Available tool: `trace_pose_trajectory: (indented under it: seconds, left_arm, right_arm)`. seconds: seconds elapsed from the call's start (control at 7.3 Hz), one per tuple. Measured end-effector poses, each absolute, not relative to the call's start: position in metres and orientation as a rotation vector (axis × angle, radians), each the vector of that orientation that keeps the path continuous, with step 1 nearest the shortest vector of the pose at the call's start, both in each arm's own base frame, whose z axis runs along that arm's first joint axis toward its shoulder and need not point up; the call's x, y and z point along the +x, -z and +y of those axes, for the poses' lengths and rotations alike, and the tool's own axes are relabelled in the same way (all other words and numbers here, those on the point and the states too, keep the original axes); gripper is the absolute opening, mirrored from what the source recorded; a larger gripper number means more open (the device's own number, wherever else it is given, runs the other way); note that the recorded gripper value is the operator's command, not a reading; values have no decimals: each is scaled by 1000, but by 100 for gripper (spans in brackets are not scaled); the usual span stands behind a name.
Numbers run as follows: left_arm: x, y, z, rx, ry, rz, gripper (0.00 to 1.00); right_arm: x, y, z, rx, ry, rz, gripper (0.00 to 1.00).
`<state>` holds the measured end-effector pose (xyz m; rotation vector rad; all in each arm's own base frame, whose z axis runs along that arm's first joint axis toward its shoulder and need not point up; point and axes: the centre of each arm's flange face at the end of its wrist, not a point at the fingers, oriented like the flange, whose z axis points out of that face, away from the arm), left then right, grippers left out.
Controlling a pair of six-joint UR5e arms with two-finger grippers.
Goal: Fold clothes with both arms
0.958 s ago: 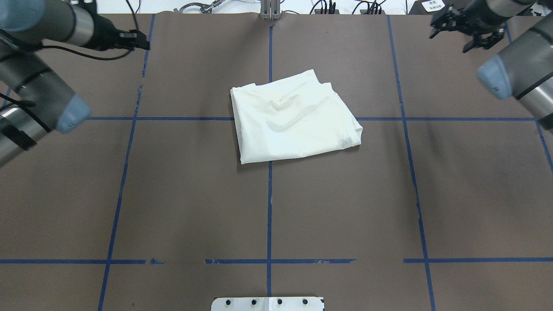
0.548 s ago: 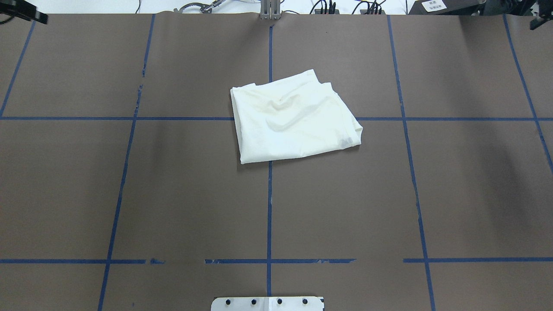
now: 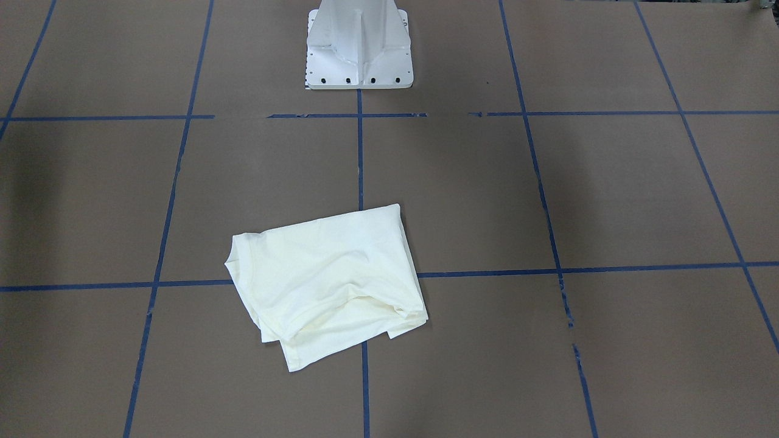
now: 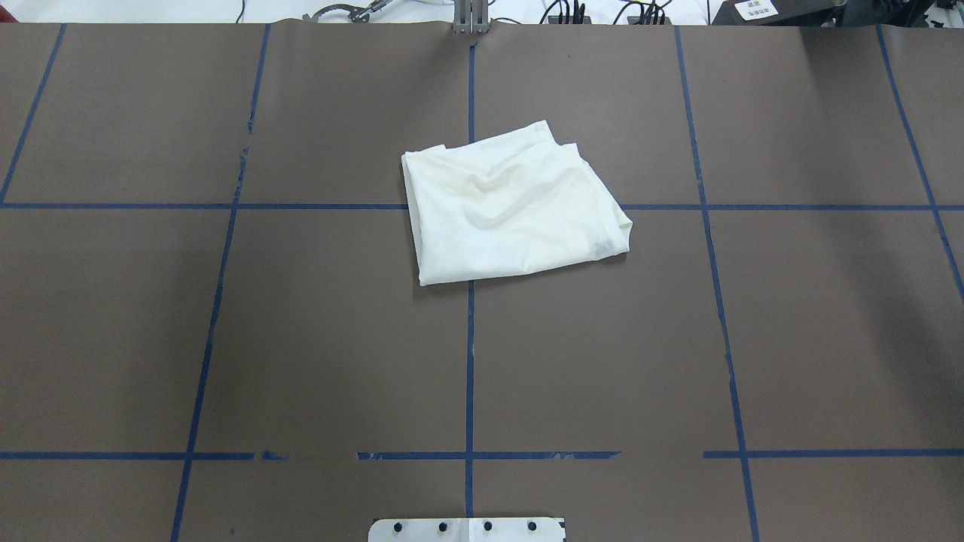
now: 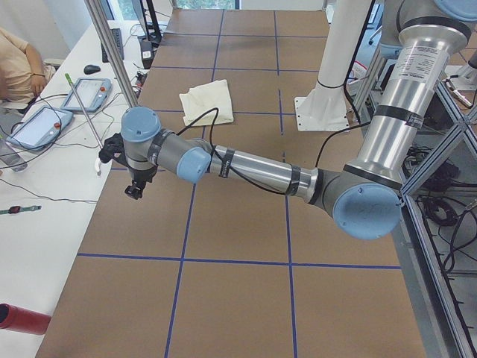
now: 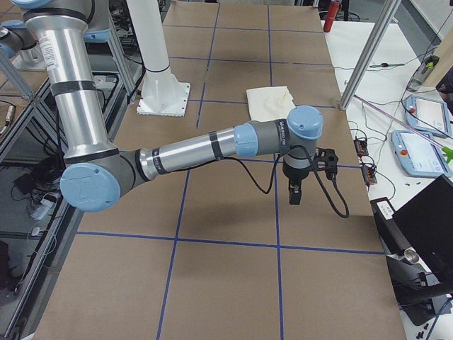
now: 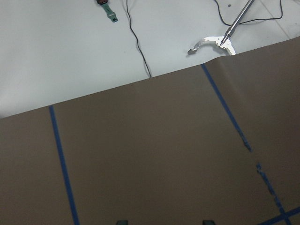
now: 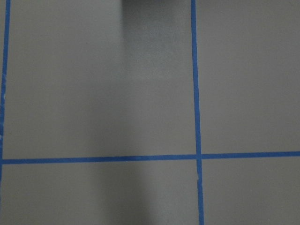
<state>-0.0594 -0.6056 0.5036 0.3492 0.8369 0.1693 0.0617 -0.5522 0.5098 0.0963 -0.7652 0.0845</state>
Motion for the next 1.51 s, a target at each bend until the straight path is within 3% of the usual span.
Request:
trace_pose_trajectory:
  seconds: [0.27,0.41,1.51]
  left_arm:
    - [-64,-557,-501,298,-175,813,100]
    - [-66,-571,-478,296,-173,788,100]
    - [-64,-580,-466,312,-188,775,100]
  right_arm:
    - [59,-512,-543,89,-82,-754,100]
    - [56,-514,-541,88,-75,-746,100]
    - [2,-566,-513,-40,-8,-717,100]
